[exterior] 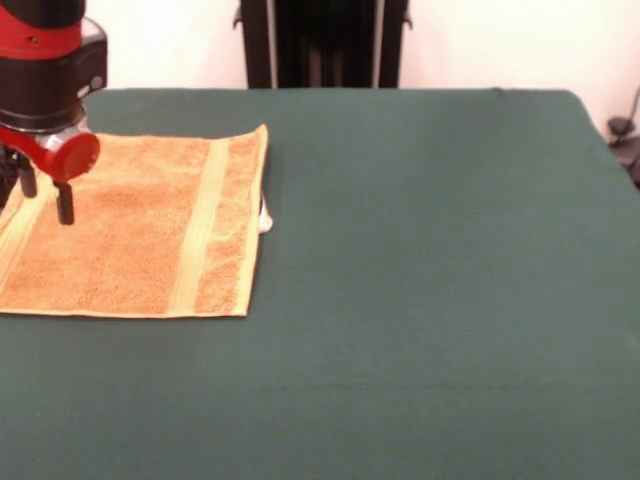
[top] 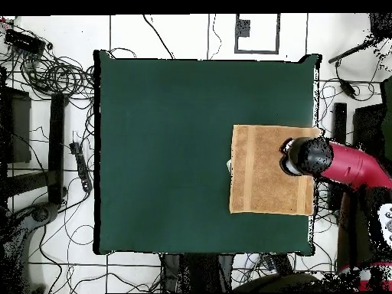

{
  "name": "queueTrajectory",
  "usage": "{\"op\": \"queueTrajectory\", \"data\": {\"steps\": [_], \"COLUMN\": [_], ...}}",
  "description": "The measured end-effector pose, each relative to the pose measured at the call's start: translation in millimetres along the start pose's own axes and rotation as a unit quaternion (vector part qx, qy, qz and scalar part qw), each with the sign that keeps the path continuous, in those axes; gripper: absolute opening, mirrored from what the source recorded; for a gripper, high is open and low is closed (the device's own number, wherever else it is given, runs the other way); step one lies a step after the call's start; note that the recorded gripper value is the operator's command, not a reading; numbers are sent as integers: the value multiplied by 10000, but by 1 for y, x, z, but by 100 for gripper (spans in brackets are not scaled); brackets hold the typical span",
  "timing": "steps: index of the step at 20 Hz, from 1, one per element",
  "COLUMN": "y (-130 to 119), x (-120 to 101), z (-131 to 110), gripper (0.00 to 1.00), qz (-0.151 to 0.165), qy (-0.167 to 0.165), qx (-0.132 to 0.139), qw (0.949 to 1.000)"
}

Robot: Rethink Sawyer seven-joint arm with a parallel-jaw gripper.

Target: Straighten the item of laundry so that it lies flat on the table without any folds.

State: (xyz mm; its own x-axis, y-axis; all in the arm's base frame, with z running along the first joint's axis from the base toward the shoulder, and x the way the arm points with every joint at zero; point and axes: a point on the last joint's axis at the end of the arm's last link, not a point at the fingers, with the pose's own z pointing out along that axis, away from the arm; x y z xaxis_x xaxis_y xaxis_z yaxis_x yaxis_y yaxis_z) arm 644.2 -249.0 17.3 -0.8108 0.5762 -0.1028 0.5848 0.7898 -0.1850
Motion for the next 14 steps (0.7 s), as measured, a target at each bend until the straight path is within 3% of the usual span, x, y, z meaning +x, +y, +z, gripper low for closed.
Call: {"op": "queueTrajectory", "data": {"steps": [14], "y": [46], "x": [19], "z": [-6], "gripper": [100], "qz": [-371], "qy": [-14], "qx": [-27], "qw": [9993]}}
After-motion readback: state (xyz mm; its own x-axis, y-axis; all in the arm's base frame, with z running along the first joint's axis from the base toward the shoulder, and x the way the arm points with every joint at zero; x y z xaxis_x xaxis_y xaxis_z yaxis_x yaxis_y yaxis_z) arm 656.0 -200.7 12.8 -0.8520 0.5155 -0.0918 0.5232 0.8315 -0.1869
